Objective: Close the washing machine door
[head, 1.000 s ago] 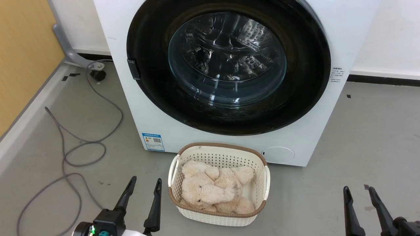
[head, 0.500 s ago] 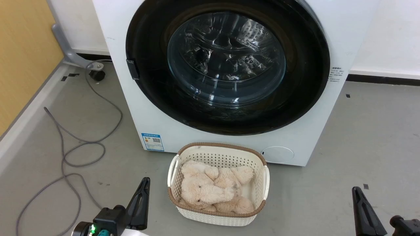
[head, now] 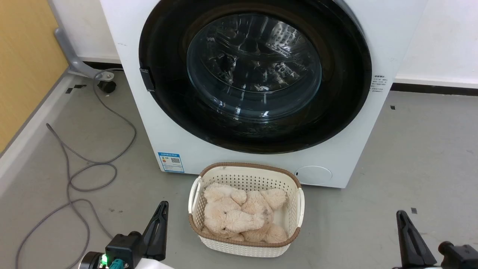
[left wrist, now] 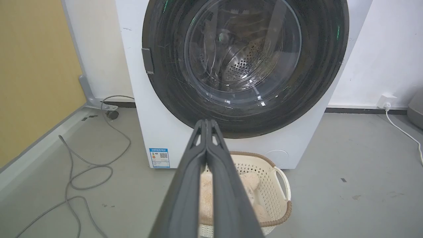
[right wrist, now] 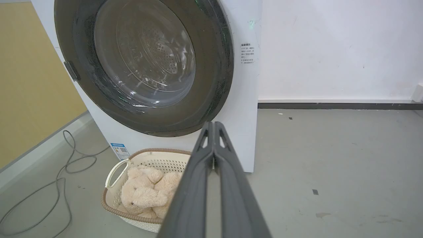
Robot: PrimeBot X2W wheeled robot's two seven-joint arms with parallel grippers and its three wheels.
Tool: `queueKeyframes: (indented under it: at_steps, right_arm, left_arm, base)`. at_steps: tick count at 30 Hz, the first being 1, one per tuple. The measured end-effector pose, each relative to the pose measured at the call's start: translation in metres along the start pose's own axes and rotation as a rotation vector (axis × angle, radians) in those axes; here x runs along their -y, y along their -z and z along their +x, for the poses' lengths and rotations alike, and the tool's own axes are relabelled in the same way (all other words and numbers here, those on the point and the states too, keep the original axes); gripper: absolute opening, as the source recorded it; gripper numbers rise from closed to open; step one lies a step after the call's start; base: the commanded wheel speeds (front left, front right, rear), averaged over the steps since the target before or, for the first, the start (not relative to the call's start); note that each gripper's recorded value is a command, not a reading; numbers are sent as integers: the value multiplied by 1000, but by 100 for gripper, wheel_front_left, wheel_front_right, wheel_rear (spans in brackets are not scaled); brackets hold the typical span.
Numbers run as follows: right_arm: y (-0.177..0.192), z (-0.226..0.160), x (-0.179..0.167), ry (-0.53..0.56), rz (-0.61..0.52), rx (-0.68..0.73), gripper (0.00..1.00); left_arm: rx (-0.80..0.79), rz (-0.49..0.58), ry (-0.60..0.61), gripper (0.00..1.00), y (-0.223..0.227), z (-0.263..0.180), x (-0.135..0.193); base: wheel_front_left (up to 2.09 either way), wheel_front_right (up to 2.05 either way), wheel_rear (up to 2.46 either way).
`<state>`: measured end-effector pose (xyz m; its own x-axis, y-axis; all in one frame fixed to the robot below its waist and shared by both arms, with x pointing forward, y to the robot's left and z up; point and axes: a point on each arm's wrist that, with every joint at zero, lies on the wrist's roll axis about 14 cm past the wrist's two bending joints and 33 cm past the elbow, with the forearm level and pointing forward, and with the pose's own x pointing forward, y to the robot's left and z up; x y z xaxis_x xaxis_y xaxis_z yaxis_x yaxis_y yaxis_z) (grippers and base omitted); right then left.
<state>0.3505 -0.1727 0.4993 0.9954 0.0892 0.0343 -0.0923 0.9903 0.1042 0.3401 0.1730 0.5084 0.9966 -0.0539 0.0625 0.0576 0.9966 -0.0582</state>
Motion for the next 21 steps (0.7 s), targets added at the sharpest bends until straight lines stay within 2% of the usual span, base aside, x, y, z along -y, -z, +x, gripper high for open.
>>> queueKeyframes:
  at_steps: [21]
  right_arm:
    - [-4, 5, -4, -12, -25, -12, 0]
  left_arm:
    - [-23, 25, -7, 0, 0, 5, -1]
  base:
    - [0, 0, 0]
